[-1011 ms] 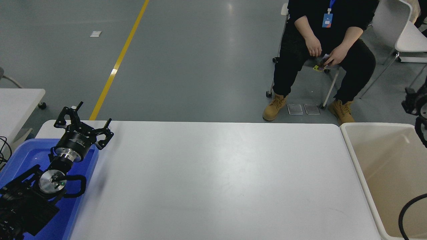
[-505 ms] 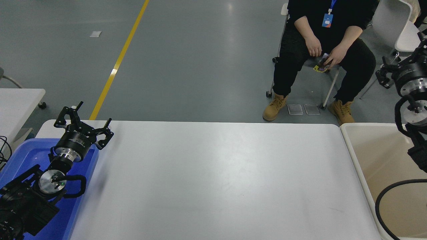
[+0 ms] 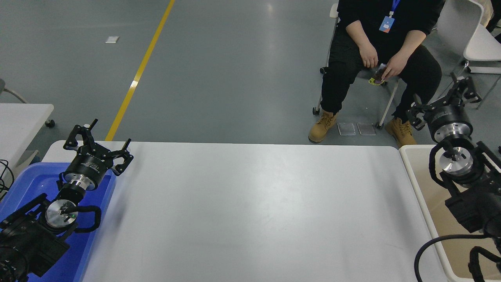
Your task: Clean the table surface
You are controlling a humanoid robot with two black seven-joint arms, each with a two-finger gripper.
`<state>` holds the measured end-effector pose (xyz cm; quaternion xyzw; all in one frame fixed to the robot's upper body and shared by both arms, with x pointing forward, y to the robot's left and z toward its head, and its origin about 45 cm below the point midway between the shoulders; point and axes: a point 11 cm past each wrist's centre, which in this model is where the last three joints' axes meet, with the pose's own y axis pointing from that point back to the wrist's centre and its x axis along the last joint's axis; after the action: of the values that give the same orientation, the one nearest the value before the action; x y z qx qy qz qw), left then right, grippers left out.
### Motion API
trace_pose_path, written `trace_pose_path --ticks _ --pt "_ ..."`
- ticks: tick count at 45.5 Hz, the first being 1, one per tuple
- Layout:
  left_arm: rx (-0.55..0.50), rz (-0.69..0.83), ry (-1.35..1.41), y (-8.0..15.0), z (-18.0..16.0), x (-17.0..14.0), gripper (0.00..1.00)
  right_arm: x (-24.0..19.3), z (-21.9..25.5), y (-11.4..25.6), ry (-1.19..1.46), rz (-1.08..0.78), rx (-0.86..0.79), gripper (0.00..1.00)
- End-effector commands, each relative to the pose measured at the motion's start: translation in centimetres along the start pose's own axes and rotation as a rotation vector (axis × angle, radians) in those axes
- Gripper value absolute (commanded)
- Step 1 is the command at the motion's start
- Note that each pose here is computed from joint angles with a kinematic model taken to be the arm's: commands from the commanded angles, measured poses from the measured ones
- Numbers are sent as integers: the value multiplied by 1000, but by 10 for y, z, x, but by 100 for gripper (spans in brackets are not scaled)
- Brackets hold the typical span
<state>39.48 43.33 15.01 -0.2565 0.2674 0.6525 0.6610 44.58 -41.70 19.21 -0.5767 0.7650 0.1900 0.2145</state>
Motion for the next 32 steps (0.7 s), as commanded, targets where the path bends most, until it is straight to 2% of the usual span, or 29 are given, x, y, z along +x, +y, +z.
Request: trace_pose_path --ticks 1,22,32 --pt "3 1 -1 0 -1 0 100 25 40 27 -9 23 -65 98" --pt "0 0 -1 0 0 0 100 28 48 35 -18 11 -64 98" --pt "0 1 1 0 0 1 100 21 39 32 -34 -27 2 98"
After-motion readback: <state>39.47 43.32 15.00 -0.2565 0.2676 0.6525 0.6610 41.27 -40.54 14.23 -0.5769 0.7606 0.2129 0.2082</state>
